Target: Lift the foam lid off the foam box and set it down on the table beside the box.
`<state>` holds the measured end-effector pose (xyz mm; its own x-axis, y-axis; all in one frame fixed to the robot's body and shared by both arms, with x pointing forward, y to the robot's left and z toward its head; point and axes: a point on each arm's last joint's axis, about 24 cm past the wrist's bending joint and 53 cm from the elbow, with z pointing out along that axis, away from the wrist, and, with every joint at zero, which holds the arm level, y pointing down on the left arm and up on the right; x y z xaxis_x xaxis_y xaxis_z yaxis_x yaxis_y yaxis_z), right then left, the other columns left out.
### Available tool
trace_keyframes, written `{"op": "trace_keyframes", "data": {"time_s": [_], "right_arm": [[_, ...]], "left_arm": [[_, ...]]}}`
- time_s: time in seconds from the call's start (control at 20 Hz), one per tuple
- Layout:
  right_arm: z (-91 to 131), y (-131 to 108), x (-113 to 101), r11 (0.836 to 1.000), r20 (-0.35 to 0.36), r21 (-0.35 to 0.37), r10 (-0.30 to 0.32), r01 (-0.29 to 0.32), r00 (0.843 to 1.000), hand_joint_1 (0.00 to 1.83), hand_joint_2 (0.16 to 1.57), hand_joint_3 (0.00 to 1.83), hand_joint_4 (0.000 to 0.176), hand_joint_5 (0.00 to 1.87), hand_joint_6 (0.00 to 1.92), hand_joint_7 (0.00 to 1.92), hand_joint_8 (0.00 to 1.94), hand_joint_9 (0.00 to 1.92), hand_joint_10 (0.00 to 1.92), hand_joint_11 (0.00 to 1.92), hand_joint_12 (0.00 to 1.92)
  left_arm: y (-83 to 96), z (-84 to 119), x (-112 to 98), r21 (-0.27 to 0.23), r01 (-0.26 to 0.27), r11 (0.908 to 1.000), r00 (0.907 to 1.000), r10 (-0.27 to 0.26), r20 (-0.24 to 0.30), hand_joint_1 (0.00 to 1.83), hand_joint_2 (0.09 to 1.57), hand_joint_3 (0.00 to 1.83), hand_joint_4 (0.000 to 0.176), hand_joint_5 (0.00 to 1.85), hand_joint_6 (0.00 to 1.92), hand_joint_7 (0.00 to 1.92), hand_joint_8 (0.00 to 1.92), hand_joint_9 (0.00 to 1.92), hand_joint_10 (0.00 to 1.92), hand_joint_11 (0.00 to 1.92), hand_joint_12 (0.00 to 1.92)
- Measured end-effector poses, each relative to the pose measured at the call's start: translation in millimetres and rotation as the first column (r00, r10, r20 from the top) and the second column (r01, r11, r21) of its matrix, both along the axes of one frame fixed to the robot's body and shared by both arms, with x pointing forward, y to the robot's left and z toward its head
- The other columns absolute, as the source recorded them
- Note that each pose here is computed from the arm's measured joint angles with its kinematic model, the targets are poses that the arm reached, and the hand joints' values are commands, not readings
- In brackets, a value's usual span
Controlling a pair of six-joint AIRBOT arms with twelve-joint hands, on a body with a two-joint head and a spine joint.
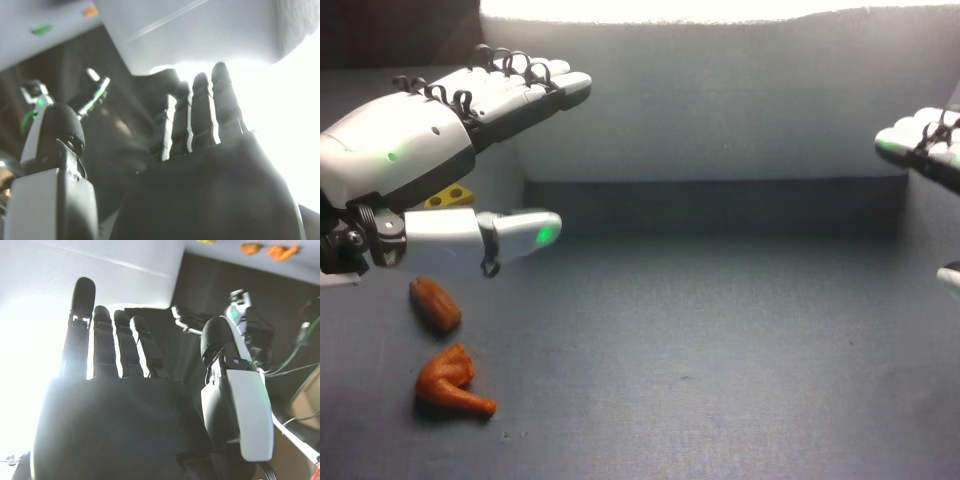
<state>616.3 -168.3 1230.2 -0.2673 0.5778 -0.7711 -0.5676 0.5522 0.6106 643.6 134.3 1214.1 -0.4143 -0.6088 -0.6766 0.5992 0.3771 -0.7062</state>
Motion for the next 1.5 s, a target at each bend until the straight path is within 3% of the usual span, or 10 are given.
{"op": "trace_keyframes", "data": {"time_s": [0.3,0.6,0.75,0.9,1.05,1.15,1.35,1.4,1.45,1.5], "right_arm": [[1,-5,3,1.0,-0.002,0.012,-0.022,0.022,1.0,0.58,1.2,0.0,0.0,0.0,0.0,0.0,0.0,0.0,0.0,0.0,0.0],[20,-21,4,0.991,0.046,0.103,-0.087,0.082,0.995,0.63,1.23,0.01,0.0,0.0,0.0,0.0,0.0,0.0,0.0,0.0,0.0],[31,-34,5,0.981,0.081,0.153,-0.132,0.118,0.988,0.73,1.25,0.01,0.0,0.0,0.0,0.0,0.0,0.0,0.0,0.0,0.0],[43,-45,6,0.97,0.113,0.192,-0.175,0.152,0.978,0.73,1.27,0.01,0.0,0.0,0.0,0.0,0.0,0.0,0.0,0.0,0.0],[46,-52,7,0.963,0.124,0.206,-0.203,0.175,0.971,0.68,1.26,0.01,0.005,0.0,0.0,0.0,0.0,0.0,0.0,0.04,0.02],[48,-61,13,0.953,0.13,0.22,-0.238,0.206,0.962,0.42,1.18,0.02,0.0,0.0,0.0,0.0,0.0,0.0,0.0,0.0,0.86],[47,-77,26,0.933,0.121,0.247,-0.299,0.263,0.946,0.45,1.17,0.0,0.01,0.0,0.0,0.0,0.0,0.0,0.0,0.0,1.29],[47,-83,32,0.922,0.113,0.263,-0.323,0.285,0.94,0.4,1.18,0.0,0.036,0.0,0.0,0.0,0.0,0.0,0.0,0.0,1.67],[47,-88,36,0.915,0.107,0.268,-0.338,0.3,0.935,0.4,1.18,0.0,0.036,0.0,0.0,0.0,0.0,0.0,0.0,0.0,1.67],[48,-91,39,0.909,0.104,0.274,-0.352,0.313,0.93,0.4,1.17,0.0,0.052,0.0,0.0,0.0,0.0,0.02,0.01,0.0,1.74]], "left_arm": [[-0.7,0,-2,-0.022,0.004,0.9997,1.0,-0.004,-0.007,0.3,1.25,0.0,0.052,0.0,0.0,0.0,0.0,0.0,0.0,0.0,0.0],[6.8,13,-15,-0.098,-0.004,0.9952,0.9995,0.008,0.031,0.29,1.25,0.0,0.028,0.02,0.01,0.0,0.0,0.0,0.0,0.0,0.0],[19.5,27,-12,-0.159,-0.043,0.9864,0.9968,0.053,0.059,0.36,1.21,0.0,0.053,0.03,0.01,0.0,0.0,0.0,0.0,0.02,0.01],[26.5,37,-12,-0.192,-0.064,0.9793,0.9926,0.082,0.09,0.51,1.2,0.0,0.016,0.0,0.0,0.0,0.0,0.0,0.0,0.02,0.03],[38.9,45,-6,-0.233,-0.108,0.9664,0.9862,0.134,0.098,0.48,1.2,0.0,0.021,0.0,0.0,0.0,0.0,0.0,0.0,0.0,0.09],[50.6,49,0,-0.265,-0.156,0.9516,0.9769,0.188,0.101,0.51,1.17,0.0,0.056,0.0,0.0,0.0,0.0,0.0,0.0,0.0,0.05],[64.5,46,16,-0.315,-0.218,0.9239,0.9646,0.253,0.075,0.52,1.17,0.0,0.023,0.0,0.0,0.0,0.0,0.0,0.0,0.04,0.02],[67.7,44,23,-0.322,-0.237,0.9166,0.9611,0.27,0.06,0.56,1.17,0.0,0.029,0.0,0.0,0.0,0.0,0.0,0.0,0.01,0.32],[70.3,44,27,-0.328,-0.25,0.9113,0.958,0.282,0.054,0.56,1.17,0.0,0.029,0.0,0.0,0.0,0.0,0.0,0.0,0.01,0.32],[74.1,44,32,-0.333,-0.263,0.9053,0.954,0.296,0.049,0.58,1.16,0.0,0.033,0.0,0.0,0.0,0.0,0.0,0.0,0.0,0.63]]}}
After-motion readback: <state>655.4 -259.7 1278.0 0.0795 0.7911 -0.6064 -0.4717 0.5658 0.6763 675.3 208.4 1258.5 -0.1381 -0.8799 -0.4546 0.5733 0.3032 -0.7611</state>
